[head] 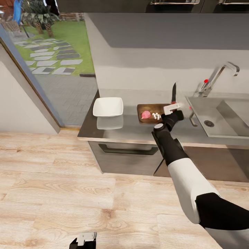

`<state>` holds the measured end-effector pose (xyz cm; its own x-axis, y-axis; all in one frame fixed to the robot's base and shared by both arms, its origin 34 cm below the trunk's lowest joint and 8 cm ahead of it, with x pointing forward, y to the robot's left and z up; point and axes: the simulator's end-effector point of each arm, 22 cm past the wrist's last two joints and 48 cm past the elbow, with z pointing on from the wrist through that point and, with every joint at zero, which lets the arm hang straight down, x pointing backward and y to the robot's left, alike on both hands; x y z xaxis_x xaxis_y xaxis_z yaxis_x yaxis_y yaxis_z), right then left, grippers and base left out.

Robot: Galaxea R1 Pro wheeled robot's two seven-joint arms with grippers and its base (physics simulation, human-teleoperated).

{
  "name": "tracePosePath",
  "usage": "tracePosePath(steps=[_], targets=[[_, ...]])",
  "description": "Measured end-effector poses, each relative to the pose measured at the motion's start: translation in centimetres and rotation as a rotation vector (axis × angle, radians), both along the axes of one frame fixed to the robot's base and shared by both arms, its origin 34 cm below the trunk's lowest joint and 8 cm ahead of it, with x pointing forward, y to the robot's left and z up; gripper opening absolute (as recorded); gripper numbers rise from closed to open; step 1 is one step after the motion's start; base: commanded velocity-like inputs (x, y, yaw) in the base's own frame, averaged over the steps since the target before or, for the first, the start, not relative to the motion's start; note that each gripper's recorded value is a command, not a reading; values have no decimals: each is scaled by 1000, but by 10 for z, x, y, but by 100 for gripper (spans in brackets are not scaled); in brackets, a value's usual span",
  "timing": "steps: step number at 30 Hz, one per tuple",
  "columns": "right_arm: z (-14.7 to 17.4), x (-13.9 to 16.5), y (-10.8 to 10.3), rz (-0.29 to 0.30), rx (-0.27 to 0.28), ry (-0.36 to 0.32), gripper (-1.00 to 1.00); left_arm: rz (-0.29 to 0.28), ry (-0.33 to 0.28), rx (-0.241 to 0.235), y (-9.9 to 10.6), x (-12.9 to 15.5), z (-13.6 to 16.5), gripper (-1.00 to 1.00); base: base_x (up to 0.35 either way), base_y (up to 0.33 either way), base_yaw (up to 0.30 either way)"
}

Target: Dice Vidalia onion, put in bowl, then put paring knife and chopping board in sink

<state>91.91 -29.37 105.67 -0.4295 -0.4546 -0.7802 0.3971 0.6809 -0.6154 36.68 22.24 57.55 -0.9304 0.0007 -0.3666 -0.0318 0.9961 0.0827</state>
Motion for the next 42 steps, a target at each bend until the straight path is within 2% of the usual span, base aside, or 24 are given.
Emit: tracePosePath(steps=[2, 6, 8, 14, 29, 30, 33, 35, 40, 41, 42], targets=[[2, 1, 13, 12, 24, -8, -100, 0, 0, -1, -1, 0, 0, 100, 0, 0, 0], [9, 2, 25, 28, 50, -39, -100, -2, -2, -4, -2, 1, 0, 100, 0, 0, 0], [16, 5, 28, 45, 60, -80, -100, -13, -2, -34, -13, 1, 0, 100, 72, 124, 0], [17, 6, 29, 50, 62, -89, -100, -41, -1, -106, -28, 0, 0, 100, 144, 224, 0], [-4, 5, 32, 57, 54, -40, -100, -45, 1, -111, -27, 0, -1, 100, 121, 210, 0], [-1, 5, 32, 57, 37, -42, -100, -45, 1, -111, -26, 0, -1, 100, 5, 9, 0], [26, 2, 45, 67, -164, -78, -100, -45, 1, -111, -26, 0, -1, 100, 2, 3, 0], [38, 1, 47, 63, -272, -81, -100, -45, 2, -111, -27, 0, -1, 100, 0, 0, 0], [57, -10, 41, -14, -574, 16, -100, -44, 3, -109, -26, 0, -1, 100, 0, 0, 0], [56, -10, 43, -17, -617, 36, -100, -43, 3, -109, -26, -1, -1, 100, 0, 0, 0], [55, -10, 44, -15, -637, 47, -100, -43, 3, -108, -26, -1, -1, 100, 0, 0, 0]])
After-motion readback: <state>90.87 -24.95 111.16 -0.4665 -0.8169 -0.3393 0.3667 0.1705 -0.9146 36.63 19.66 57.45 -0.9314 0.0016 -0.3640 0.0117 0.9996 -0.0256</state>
